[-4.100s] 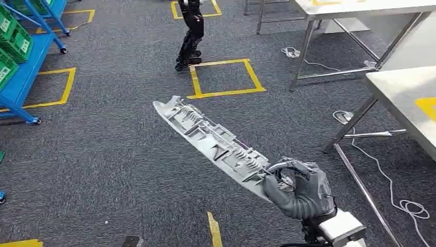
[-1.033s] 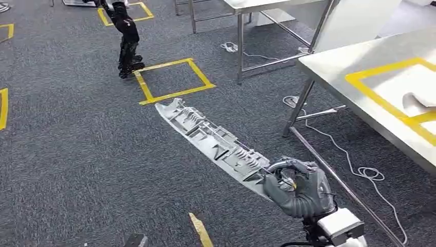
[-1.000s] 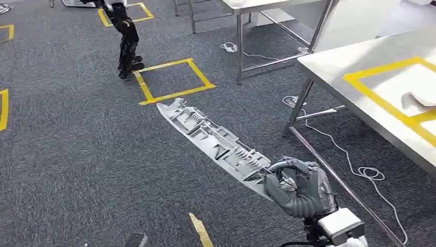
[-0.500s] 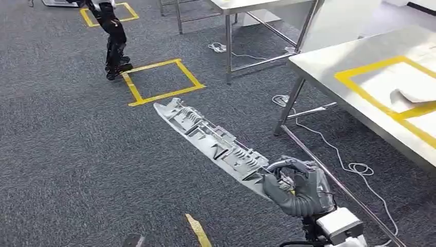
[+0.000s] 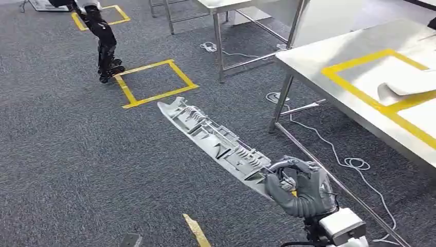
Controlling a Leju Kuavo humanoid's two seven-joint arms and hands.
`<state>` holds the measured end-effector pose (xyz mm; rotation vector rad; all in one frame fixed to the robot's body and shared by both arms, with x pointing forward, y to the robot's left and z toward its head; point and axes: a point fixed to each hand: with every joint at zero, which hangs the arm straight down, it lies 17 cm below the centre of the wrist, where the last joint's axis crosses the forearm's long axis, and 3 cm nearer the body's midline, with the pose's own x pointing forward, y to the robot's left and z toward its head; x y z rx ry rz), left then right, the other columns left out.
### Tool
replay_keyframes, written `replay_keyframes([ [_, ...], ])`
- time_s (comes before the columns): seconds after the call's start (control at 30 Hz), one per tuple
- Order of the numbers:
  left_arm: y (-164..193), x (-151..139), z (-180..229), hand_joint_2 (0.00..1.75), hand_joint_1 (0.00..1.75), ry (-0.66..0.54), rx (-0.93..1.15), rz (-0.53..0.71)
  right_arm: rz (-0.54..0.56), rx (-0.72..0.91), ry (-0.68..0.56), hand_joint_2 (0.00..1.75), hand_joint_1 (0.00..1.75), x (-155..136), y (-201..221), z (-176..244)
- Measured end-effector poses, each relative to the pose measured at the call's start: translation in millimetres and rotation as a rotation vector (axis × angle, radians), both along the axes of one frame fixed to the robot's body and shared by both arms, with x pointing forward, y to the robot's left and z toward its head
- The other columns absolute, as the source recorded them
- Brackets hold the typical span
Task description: Take the parts from the cabinet and place them on the table.
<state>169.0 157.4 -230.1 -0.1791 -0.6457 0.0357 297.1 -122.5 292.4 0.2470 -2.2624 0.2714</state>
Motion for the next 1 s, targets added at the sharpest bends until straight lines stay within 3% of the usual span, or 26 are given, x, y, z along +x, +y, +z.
replay_keyframes([
  [0.43,36,4,-6,0.0,0.0,-0.001,0.066,-0.036,0.004,0.004,-0.006,1.75,1.75,3,1,3],
  [1.0,42,7,-7,0.0,0.0,-0.005,0.086,-0.069,0.018,0.006,-0.008,1.75,1.75,6,5,2],
])
